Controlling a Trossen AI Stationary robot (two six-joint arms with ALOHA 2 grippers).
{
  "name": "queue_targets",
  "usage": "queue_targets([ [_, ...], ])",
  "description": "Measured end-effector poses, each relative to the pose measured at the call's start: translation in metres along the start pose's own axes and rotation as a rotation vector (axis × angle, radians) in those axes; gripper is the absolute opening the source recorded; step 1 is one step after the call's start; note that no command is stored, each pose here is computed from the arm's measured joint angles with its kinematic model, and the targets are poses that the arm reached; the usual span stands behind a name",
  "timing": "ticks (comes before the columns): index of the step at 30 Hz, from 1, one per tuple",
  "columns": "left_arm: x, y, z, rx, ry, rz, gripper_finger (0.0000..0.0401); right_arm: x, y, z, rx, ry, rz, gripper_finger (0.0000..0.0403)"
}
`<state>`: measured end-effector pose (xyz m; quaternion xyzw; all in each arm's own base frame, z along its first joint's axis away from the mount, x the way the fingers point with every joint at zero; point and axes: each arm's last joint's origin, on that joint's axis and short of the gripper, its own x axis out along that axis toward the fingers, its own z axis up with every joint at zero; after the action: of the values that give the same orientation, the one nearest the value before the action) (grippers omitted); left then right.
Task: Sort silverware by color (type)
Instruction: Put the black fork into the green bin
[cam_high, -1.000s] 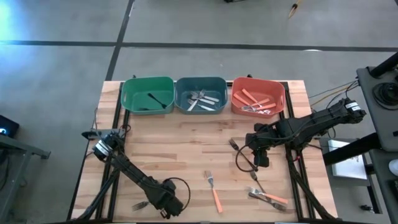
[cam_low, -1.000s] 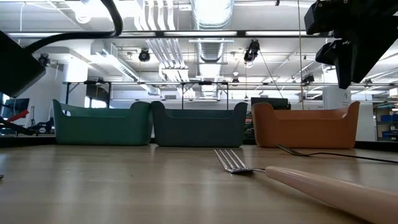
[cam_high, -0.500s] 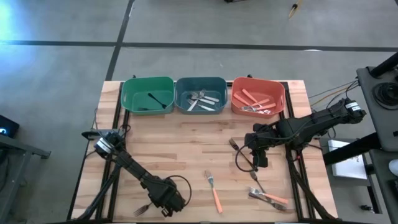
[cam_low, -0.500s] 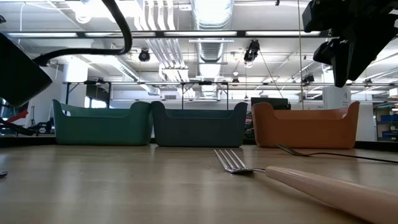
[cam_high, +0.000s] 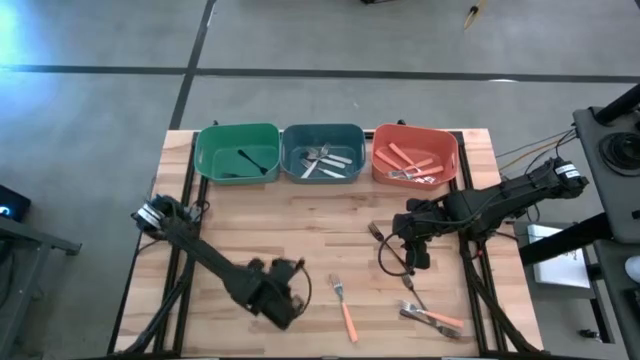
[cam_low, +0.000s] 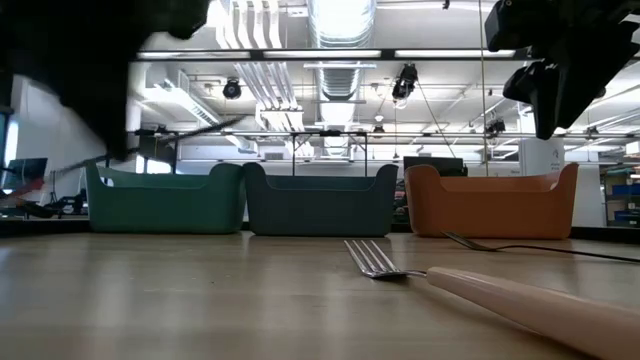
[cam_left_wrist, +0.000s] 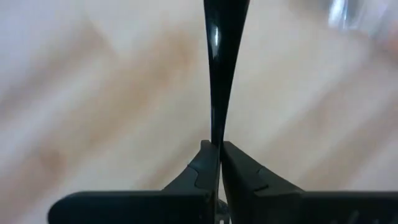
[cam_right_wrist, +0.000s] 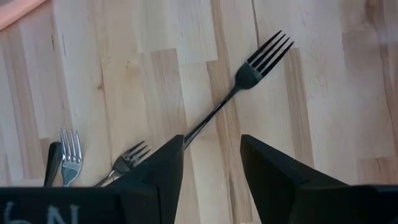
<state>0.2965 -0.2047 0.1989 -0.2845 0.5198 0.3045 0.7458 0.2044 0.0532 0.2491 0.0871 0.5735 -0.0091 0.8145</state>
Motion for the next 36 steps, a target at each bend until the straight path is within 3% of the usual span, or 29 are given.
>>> queue_targets([
  [5, -0.014, 0.015, 0.032, -0.065, -0.21, 0.001, 0.0, 0.0, -0.001, 0.0, 0.0, -0.011, -0.021, 0.015],
  [10, -0.024, 0.043, 0.075, -0.05, -0.352, 0.059, 0.0, 0.0, -0.001, 0.001, 0.0, -0.015, -0.022, 0.015],
  [18, -0.052, 0.107, 0.154, 0.08, -0.452, 0.183, 0.0, 0.0, -0.001, 0.001, -0.009, -0.02, -0.026, 0.015],
  [22, -0.072, 0.146, 0.188, 0.202, -0.471, 0.275, 0.0, 0.0, -0.002, 0.002, -0.012, -0.046, -0.085, 0.015],
  [28, -0.09, 0.219, 0.228, 0.299, -0.42, 0.445, 0.0, -0.001, -0.008, 0.004, -0.009, -0.127, -0.28, 0.015],
  [36, -0.081, 0.311, 0.253, 0.283, -0.257, 0.462, 0.0, -0.004, -0.038, 0.015, 0.125, -0.18, -0.432, 0.015],
])
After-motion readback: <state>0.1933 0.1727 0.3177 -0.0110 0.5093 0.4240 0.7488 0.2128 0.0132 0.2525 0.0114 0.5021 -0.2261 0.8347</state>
